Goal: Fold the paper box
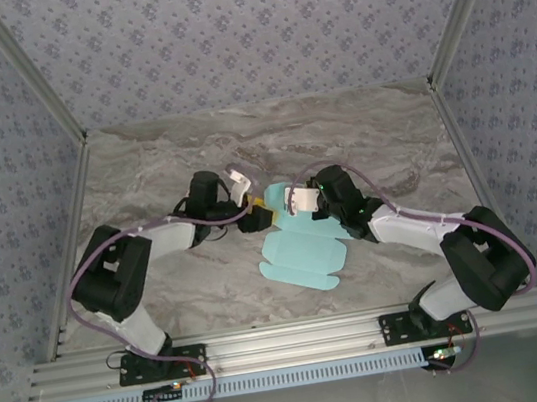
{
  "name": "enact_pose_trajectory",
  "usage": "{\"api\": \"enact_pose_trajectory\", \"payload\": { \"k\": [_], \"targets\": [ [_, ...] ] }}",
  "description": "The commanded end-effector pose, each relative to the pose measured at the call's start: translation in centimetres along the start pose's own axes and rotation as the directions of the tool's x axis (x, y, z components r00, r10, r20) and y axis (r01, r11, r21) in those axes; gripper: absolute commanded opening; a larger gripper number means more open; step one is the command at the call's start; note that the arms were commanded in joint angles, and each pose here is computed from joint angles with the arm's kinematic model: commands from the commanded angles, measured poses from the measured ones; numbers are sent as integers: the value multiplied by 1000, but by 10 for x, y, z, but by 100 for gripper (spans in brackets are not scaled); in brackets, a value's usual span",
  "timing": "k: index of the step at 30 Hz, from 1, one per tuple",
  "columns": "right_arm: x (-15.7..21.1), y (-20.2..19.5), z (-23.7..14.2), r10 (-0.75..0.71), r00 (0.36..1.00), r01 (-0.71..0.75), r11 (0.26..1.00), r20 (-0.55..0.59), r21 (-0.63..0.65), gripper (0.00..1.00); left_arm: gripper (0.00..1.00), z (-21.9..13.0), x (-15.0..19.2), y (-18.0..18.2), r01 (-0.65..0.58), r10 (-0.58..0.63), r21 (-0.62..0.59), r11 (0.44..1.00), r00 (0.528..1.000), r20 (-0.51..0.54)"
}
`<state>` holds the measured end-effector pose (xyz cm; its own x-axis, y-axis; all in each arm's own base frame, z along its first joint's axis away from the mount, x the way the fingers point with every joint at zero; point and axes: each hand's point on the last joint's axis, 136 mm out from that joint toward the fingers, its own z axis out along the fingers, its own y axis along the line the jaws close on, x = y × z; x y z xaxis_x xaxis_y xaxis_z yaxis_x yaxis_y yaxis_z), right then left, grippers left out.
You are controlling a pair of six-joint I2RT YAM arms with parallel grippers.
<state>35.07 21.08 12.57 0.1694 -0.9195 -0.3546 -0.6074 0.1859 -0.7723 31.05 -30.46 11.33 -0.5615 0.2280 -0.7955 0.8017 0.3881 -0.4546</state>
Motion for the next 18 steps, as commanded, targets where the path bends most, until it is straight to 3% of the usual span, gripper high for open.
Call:
{"api": "enact_pose_trajectory", "payload": {
  "k": [1,9,14,18],
  "targets": [
    [1,0,-2,3,1000,-3,1000,1,-8,0,66,-19,-22,5,-14,20,-54,998,995,98],
    [0,-2,-2,9,1000,-9,1000,5,-4,0,61,-47,-22,67,223,-170,-197,955,953,252],
    [-1,-3,-2,10,1000,-10,1000,6,-4,0,58,-26,-8,79,257,-231,-168,952,959,162],
    [0,-3,-2,13,1000,-13,1000,1,-5,0,58,-3,1,64,198,-191,-123,972,979,71]
  ]
}}
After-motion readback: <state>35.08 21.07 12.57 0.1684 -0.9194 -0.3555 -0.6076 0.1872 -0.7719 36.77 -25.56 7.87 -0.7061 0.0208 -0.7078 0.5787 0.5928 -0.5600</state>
